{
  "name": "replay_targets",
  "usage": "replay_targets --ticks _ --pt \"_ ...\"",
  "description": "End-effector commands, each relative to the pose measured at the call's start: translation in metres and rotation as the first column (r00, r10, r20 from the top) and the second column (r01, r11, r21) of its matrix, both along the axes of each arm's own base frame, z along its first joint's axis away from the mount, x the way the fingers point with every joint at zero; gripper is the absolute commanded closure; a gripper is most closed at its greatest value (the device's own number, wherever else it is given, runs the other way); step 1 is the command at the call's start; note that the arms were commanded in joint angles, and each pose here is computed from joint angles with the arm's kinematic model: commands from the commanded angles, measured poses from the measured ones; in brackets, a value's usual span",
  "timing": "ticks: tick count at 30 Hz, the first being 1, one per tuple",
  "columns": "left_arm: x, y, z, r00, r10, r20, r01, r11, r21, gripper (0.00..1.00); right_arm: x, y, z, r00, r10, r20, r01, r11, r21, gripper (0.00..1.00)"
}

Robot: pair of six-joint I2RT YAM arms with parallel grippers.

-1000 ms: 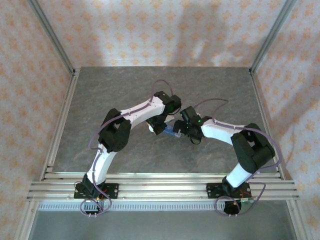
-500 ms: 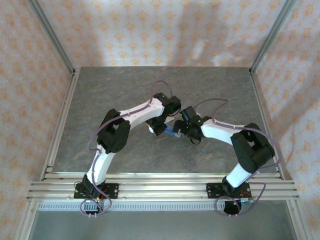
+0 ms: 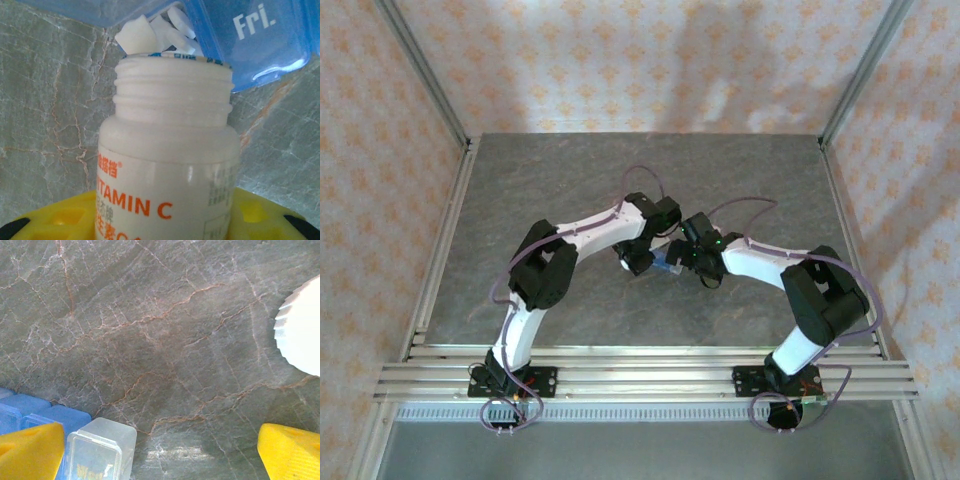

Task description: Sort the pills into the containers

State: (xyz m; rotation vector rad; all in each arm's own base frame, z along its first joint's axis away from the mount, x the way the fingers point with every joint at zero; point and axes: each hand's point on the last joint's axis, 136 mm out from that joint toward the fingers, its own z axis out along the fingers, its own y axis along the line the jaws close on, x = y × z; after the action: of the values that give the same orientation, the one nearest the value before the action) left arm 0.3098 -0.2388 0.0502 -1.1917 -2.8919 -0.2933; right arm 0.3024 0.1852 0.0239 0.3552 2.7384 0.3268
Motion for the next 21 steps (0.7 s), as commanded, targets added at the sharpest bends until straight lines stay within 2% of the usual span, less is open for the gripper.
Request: replay_targets --ticks 1,11,18,21 --pt "-0.006 0.003 -0.007 1.0 0.027 0.016 -0.027 1.0 -0.006 1.0 -0.027 -0.016 -0.05 0.989 -0.022 -0.144 0.012 0.998 -0.068 0.02" --pt "0.0 -0.001 -0.01 0.985 0.064 0.159 -0.041 0.989 -0.143 1.0 -0.027 -0.016 -0.051 0.989 -0.024 -0.148 0.014 0.998 -0.068 0.02" --pt "0.005 -0.017 0.0 0.965 0.082 0.247 -0.005 0.954 -0.299 1.0 -0.026 -0.015 -0.053 0.988 -0.027 -0.153 0.016 0.997 -0.069 0.02" --pt "0.007 -0.019 0.002 0.957 0.095 0.274 0.001 0.944 -0.329 1.0 -0.027 -0.015 -0.054 0.987 -0.027 -0.158 0.016 0.997 -0.07 0.02"
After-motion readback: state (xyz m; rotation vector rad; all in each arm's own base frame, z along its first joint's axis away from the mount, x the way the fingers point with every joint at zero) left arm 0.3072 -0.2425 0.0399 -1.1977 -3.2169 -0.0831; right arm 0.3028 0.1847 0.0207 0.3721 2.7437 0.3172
